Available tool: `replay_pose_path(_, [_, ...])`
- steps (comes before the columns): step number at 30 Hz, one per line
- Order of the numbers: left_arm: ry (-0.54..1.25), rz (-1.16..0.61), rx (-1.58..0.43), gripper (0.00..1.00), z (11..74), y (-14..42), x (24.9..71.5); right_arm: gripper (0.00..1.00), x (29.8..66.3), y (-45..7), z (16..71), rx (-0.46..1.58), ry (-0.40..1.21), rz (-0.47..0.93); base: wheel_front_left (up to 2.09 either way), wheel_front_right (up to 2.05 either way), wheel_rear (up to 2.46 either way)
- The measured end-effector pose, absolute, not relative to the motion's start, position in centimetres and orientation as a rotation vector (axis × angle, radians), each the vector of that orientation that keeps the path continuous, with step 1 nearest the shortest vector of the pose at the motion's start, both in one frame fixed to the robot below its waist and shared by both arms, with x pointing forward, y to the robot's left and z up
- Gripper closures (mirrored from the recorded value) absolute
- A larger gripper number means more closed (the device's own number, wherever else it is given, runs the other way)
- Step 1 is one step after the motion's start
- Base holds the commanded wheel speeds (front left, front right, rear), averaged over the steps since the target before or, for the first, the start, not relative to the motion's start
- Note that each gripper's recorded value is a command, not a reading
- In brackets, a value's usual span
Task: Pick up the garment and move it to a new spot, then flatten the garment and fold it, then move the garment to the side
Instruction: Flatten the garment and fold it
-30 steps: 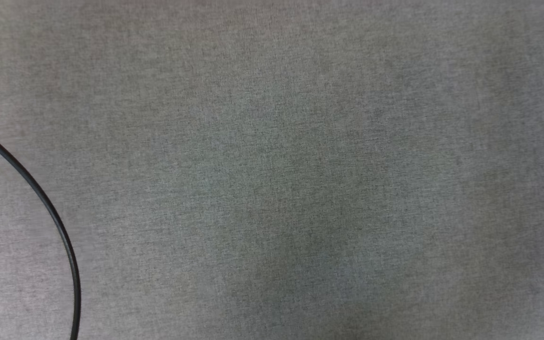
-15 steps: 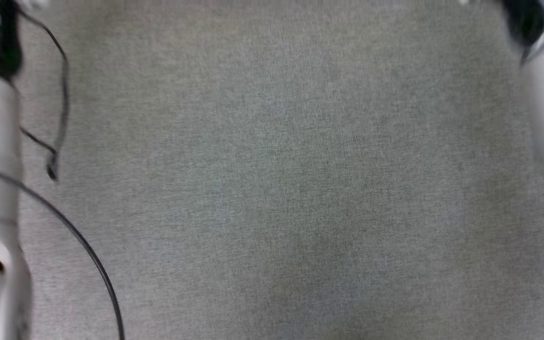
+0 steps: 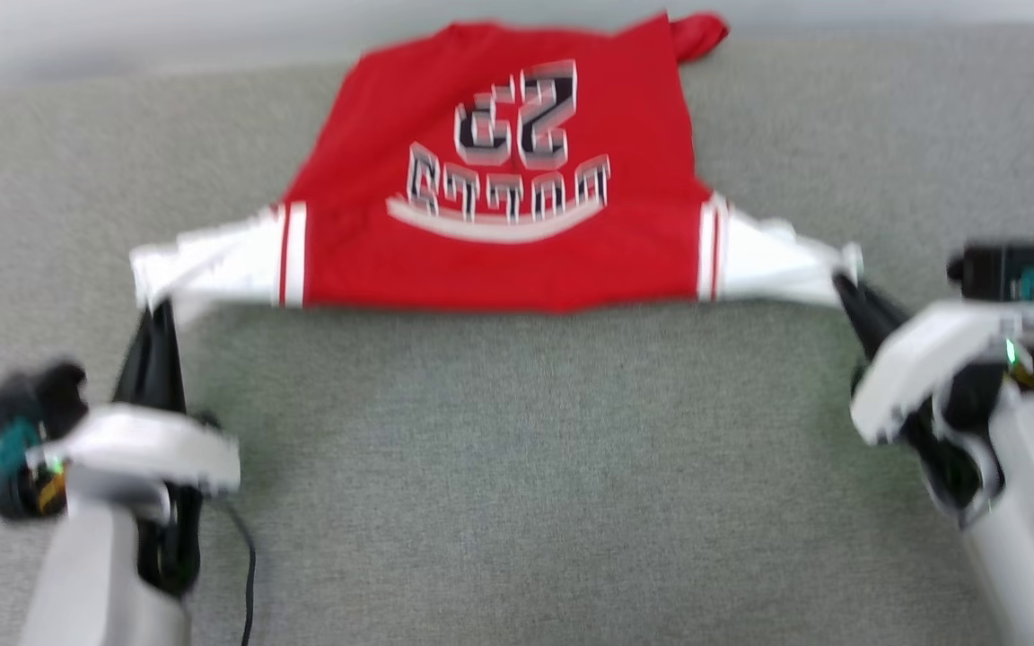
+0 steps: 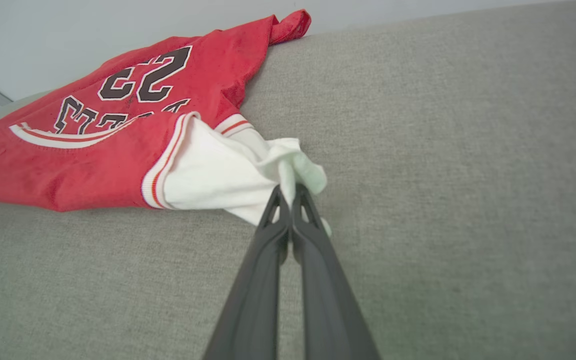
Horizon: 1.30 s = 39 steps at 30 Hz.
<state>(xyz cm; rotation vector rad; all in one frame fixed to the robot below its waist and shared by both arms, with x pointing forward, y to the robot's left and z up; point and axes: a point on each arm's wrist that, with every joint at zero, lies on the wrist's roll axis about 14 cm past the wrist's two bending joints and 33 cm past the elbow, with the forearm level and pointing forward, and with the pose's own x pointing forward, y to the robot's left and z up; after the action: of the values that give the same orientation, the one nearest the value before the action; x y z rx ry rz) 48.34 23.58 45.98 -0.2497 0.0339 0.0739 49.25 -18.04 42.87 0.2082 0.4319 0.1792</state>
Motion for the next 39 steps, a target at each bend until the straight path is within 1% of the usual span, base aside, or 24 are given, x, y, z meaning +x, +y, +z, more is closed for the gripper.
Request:
replay_pose_path(13, [0.151, 0.12, -0.256, 1.0, 42.9, 23.0, 34.6, 1.0, 36.2, -19.9, 41.9, 0.283, 0.468, 0.087, 0.0, 0.0, 0.0])
replay_pose_path(20, [0.231, 0.169, -0.262, 1.0, 40.9, 23.8, 29.4, 1.0, 29.6, -19.5, 39.8, 0.307, 0.594, 0.042, 0.0, 0.0, 0.0])
replay_pose_path(24, [0.239, 0.194, -0.273, 1.0, 40.6, 24.1, 27.9, 1.0, 27.0, -19.2, 38.5, 0.273, 0.681, 0.036, 0.0, 0.0, 0.0])
replay_pose_path(25, [0.236, 0.198, -0.274, 1.0, 40.7, 24.1, 27.8, 0.92, 26.7, -19.1, 38.3, 0.265, 0.698, 0.04, 0.0, 0.0, 0.0])
replay_pose_path(26, [0.233, 0.198, -0.272, 1.0, 40.7, 24.1, 27.8, 0.72, 26.5, -19.0, 38.2, 0.257, 0.705, 0.043, 0.0, 0.0, 0.0])
replay_pose_path(27, [0.228, 0.193, -0.264, 1.0, 40.9, 24.0, 27.8, 0.29, 26.6, -18.9, 38.3, 0.248, 0.705, 0.046, 0.0, 0.0, 0.0])
replay_pose_path(28, [0.223, 0.187, -0.258, 1.0, 41.0, 23.8, 27.9, 0.0, 26.8, -18.7, 38.4, 0.243, 0.704, 0.052, 0.0, 0.0, 0.0])
replay_pose_path(31, [0.199, 0.172, -0.241, 1.0, 41.7, 23.5, 28.4, 0.0, 28.1, -17.9, 39.4, 0.234, 0.656, 0.079, 0.0, 0.0, 0.0])
replay_pose_path(37, [0.138, 0.173, -0.246, 1.0, 43.3, 23.3, 29.3, 0.0, 34.0, -18.5, 44.1, 0.212, 0.412, 0.07, 0.0, 0.0, 0.0])
replay_pose_path(39, [0.122, 0.174, -0.239, 1.0, 43.8, 23.3, 29.5, 0.0, 35.9, -18.7, 45.0, 0.207, 0.366, 0.065, 0.0, 0.0, 0.0])
